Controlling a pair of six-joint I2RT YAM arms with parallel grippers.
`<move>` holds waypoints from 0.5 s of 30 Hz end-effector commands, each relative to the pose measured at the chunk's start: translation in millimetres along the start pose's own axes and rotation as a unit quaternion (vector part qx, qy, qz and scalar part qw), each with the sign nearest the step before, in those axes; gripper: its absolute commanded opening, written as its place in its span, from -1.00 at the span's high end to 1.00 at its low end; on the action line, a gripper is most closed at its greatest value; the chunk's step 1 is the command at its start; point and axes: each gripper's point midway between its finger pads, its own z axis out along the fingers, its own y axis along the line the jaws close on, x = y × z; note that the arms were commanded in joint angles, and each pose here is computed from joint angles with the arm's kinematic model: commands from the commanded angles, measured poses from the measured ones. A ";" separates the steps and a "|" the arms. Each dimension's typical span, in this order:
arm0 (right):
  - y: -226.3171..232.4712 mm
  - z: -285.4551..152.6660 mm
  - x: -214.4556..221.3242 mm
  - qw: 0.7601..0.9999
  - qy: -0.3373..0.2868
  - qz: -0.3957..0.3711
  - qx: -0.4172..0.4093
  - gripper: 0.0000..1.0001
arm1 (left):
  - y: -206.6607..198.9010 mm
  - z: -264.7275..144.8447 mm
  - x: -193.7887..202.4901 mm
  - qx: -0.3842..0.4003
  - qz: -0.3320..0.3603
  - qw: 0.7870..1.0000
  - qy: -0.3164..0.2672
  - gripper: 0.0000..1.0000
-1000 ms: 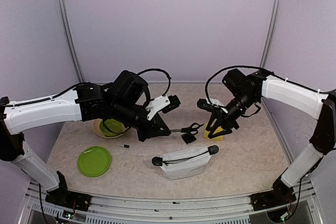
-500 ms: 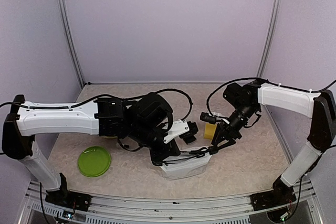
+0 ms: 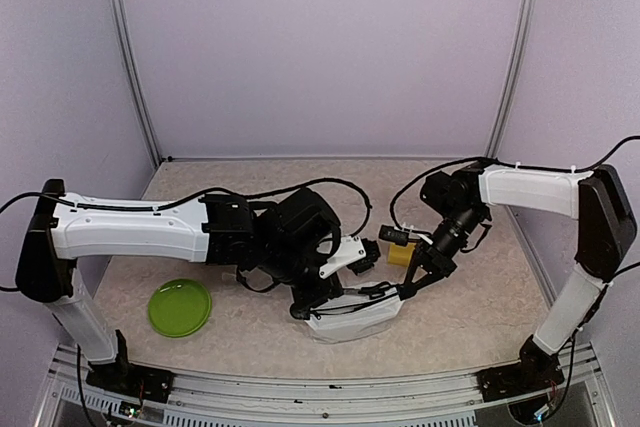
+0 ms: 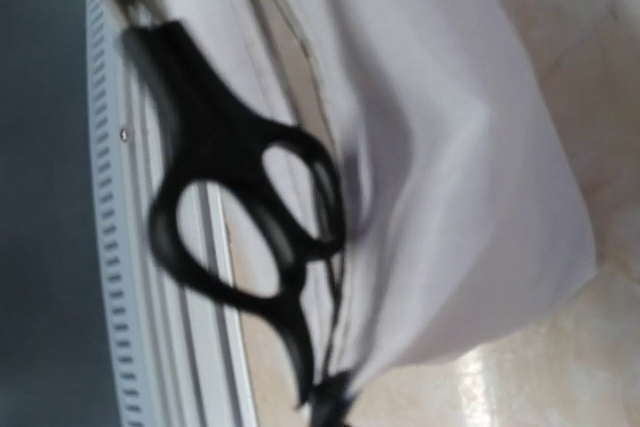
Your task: Sort the hair-cutting tools
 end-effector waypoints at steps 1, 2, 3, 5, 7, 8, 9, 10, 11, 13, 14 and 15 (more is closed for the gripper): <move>1.5 -3.5 -4.7 1.000 -0.013 0.014 -0.018 0.92 | 4.9 -0.6 -15.0 -0.012 0.013 1.000 -0.024 1.00; 1.6 -4.8 -5.9 1.000 -0.016 0.015 -0.021 0.94 | 3.5 0.0 -13.8 -0.010 0.017 1.000 -0.024 1.00; 2.8 -5.7 -7.0 0.999 -0.020 0.018 -0.026 0.95 | 2.8 0.9 -12.4 -0.009 0.021 0.999 -0.023 1.00; 3.0 -9.3 -9.7 0.998 -0.031 0.027 -0.038 0.96 | -0.5 1.6 -10.3 -0.004 0.029 0.999 -0.024 1.00; 3.9 -12.5 -11.3 0.997 -0.041 0.036 -0.050 0.96 | -1.8 0.5 -9.4 -0.001 0.033 0.999 -0.030 1.00; 3.7 -13.8 -11.8 0.997 -0.044 0.039 -0.054 0.96 | -1.8 0.6 -8.5 -0.002 0.032 0.999 -0.030 1.00; 3.9 -15.1 -12.6 0.996 -0.048 0.041 -0.057 0.96 | -1.5 1.7 -6.5 -0.002 0.032 0.999 -0.026 1.00; 3.5 -16.1 -13.5 0.996 -0.052 0.043 -0.059 0.96 | -1.1 3.4 -3.1 -0.004 0.031 0.999 -0.019 1.00; 3.2 -17.1 -14.2 0.996 -0.054 0.043 -0.059 0.96 | 0.2 5.3 1.0 -0.008 0.031 0.999 -0.011 1.00; 2.9 -18.0 -14.9 0.996 -0.056 0.043 -0.059 0.96 | 2.2 8.5 9.1 -0.015 0.032 0.999 0.005 1.00; 3.1 -18.3 -15.6 0.996 -0.057 0.042 -0.060 0.96 | 3.3 9.9 11.8 -0.019 0.032 0.999 0.011 1.00; 3.2 -18.0 -15.5 0.996 -0.057 0.043 -0.061 0.96 | 3.0 10.4 13.5 -0.020 0.033 0.999 0.014 1.00</move>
